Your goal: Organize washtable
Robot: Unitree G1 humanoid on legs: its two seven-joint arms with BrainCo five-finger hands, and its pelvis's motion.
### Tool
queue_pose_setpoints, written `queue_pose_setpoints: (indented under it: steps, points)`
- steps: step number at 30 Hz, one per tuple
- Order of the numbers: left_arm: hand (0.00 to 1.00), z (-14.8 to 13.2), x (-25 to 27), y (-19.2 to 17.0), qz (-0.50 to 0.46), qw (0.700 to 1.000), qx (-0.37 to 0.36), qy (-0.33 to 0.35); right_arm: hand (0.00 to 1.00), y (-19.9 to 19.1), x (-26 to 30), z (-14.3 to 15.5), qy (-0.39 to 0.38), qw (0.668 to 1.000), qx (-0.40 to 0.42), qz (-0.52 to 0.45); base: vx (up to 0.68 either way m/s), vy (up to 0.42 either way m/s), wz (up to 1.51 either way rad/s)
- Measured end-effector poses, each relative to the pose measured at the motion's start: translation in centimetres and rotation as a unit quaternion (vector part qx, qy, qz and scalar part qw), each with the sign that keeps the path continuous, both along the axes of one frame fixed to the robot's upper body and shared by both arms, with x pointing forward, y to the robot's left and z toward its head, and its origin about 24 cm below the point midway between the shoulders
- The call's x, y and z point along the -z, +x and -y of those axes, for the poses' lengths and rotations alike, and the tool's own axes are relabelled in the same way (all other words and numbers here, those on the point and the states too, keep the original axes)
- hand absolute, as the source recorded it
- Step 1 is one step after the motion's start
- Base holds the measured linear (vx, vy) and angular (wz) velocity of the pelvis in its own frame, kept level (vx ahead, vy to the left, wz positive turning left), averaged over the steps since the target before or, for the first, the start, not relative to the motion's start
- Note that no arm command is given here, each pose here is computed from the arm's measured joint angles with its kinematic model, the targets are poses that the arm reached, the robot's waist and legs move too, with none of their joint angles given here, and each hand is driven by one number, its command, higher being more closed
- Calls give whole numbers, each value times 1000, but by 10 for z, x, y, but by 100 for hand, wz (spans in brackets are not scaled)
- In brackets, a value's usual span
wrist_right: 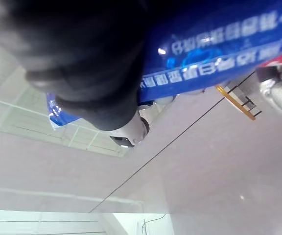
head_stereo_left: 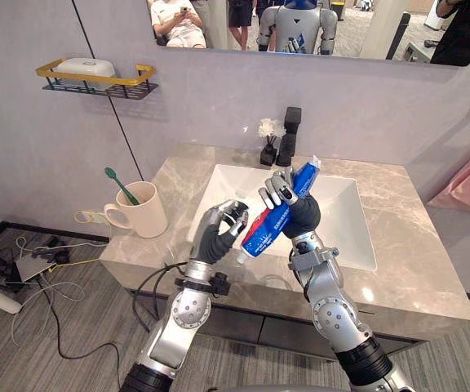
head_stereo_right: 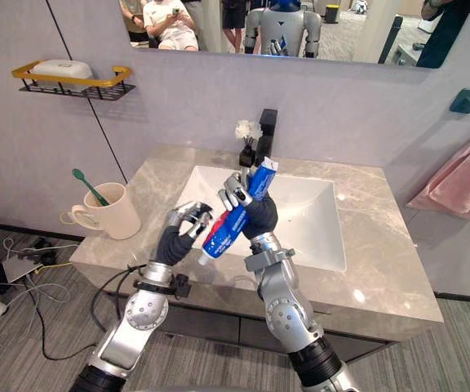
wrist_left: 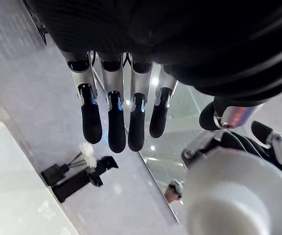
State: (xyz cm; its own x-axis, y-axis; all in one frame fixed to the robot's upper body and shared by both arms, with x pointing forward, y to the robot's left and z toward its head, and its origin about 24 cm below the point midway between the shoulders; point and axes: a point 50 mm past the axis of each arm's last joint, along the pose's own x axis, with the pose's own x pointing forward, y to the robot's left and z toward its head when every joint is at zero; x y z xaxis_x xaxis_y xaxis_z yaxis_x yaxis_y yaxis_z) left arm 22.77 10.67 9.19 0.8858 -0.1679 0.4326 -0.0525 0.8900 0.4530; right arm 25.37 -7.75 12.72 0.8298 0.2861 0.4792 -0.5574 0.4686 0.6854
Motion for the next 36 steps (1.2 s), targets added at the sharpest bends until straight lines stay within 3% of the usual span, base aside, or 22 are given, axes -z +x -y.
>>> queue_pose_setpoints:
  steps: [7, 11, 15, 20, 25, 29, 36]
  points:
    - [0, -25, -29, -10, 65, 996, -55, -23, 100, 1, 3, 15, -10, 999, 36, -2, 0, 0, 1]
    - [0, -68, -30, -24, 70, 984, -159, -47, 100, 0, -6, 25, -6, 998, 57, 18, 0, -8, 5]
    - [0, -117, -18, -43, 55, 949, -285, -124, 100, -4, -10, 35, -6, 996, 80, 30, -1, -11, 7]
    - [0, -153, 20, -60, -9, 898, -372, -235, 100, -7, -1, 47, -6, 994, 106, 12, -31, -15, 14]
    - [0, -164, 65, -74, -104, 862, -398, -296, 100, -7, 0, 54, -4, 993, 121, 10, -18, -8, 4]
    - [0, -162, 103, -83, -193, 841, -403, -306, 100, -8, 2, 55, -5, 992, 124, 6, 2, -6, 3]
    - [0, -138, 193, -122, -410, 753, -410, -312, 100, -7, 4, 55, -7, 992, 123, 3, -8, -12, 7]
